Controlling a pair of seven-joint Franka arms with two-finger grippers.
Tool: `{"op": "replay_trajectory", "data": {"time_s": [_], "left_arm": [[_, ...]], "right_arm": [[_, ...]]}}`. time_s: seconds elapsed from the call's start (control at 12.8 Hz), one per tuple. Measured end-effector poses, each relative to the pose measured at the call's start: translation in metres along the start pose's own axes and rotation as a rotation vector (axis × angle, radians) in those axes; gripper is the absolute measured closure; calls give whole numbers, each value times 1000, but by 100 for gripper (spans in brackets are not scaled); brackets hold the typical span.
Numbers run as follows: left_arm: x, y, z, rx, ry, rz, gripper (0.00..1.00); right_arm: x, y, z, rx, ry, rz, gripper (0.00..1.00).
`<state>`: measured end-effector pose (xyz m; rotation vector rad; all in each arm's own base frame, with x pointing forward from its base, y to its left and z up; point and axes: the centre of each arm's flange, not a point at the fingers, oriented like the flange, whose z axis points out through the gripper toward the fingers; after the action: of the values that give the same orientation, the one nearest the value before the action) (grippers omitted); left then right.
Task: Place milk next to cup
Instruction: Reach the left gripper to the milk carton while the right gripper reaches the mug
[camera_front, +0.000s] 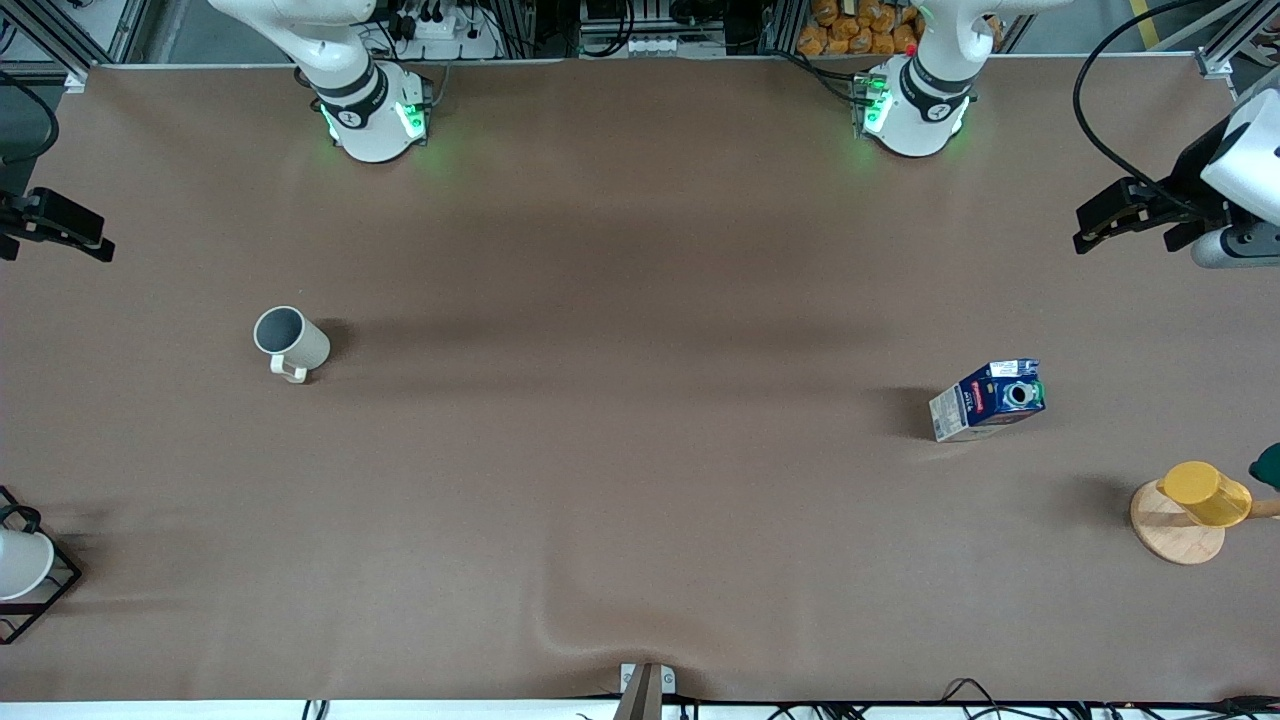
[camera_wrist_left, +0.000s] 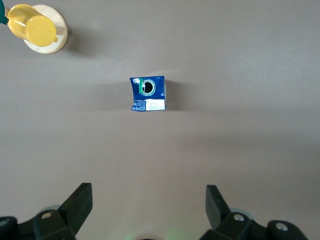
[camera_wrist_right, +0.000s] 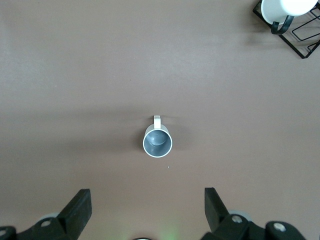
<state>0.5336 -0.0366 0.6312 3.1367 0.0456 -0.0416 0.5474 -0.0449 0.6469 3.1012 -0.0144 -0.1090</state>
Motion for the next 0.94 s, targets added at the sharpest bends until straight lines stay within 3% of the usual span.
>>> {"op": "replay_trajectory", "data": {"time_s": [0.55,0.94], "left_arm": [[4,-4,1,15,0,-5,0],[47,-3,64,18,-42,-6,0]], "right_arm": [[-1,0,1,2,-8,0,0],[-1,-5,2,46,-8,-6,0]]}}
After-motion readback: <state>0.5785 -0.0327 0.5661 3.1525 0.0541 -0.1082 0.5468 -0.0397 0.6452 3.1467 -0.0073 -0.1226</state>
